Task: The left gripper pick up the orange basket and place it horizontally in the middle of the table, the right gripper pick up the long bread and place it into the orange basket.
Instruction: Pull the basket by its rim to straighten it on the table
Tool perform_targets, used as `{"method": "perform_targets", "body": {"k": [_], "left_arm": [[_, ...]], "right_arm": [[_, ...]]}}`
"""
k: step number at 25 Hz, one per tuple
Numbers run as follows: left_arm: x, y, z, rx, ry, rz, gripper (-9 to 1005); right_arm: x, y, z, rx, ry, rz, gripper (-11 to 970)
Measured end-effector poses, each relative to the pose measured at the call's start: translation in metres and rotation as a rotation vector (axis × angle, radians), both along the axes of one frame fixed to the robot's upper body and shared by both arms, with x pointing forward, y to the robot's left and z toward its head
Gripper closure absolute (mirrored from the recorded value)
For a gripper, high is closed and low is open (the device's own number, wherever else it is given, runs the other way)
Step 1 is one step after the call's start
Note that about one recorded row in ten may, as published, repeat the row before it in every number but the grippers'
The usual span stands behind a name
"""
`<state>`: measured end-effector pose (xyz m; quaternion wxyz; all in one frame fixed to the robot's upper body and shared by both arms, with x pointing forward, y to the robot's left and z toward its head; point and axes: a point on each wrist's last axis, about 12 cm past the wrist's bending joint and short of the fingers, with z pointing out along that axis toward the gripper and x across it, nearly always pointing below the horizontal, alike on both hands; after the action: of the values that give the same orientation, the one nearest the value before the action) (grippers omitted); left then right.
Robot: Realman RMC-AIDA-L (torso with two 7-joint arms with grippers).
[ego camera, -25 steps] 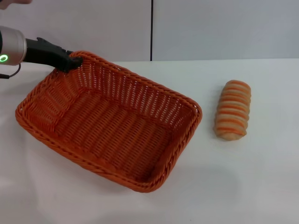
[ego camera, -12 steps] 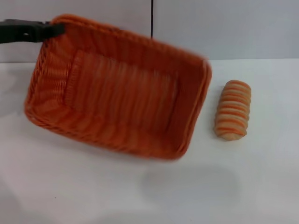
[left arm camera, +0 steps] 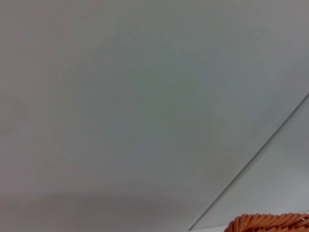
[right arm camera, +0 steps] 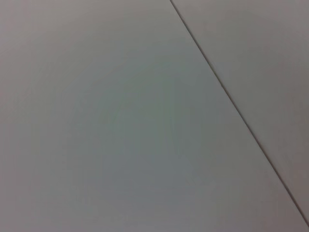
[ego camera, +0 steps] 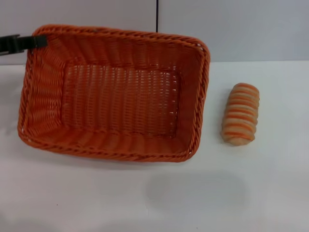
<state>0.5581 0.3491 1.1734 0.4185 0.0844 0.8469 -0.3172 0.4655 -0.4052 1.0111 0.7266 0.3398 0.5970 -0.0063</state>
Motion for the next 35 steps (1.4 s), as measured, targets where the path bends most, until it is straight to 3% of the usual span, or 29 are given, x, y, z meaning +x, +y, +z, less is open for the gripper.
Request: {"method": "perform_targets", "body": {"k": [11, 16, 35], "left_arm": [[-0.025, 0.014, -0.021, -0.105, 0.062, 0.068, 762], [-0.038, 0.012, -0.046, -0.153, 0.145, 0.071, 752], [-0.046, -0.001, -0.055, -0.163, 0.192, -0.023, 714]], "right_arm": [[0.001, -0.001, -0.001, 0.004, 0.010, 0.001, 231], [0.001, -0.002, -0.002, 0.003, 0.021, -0.002, 231], [0.001, 0.000, -0.004, 0.006, 0.042, 0.015, 232]]}}
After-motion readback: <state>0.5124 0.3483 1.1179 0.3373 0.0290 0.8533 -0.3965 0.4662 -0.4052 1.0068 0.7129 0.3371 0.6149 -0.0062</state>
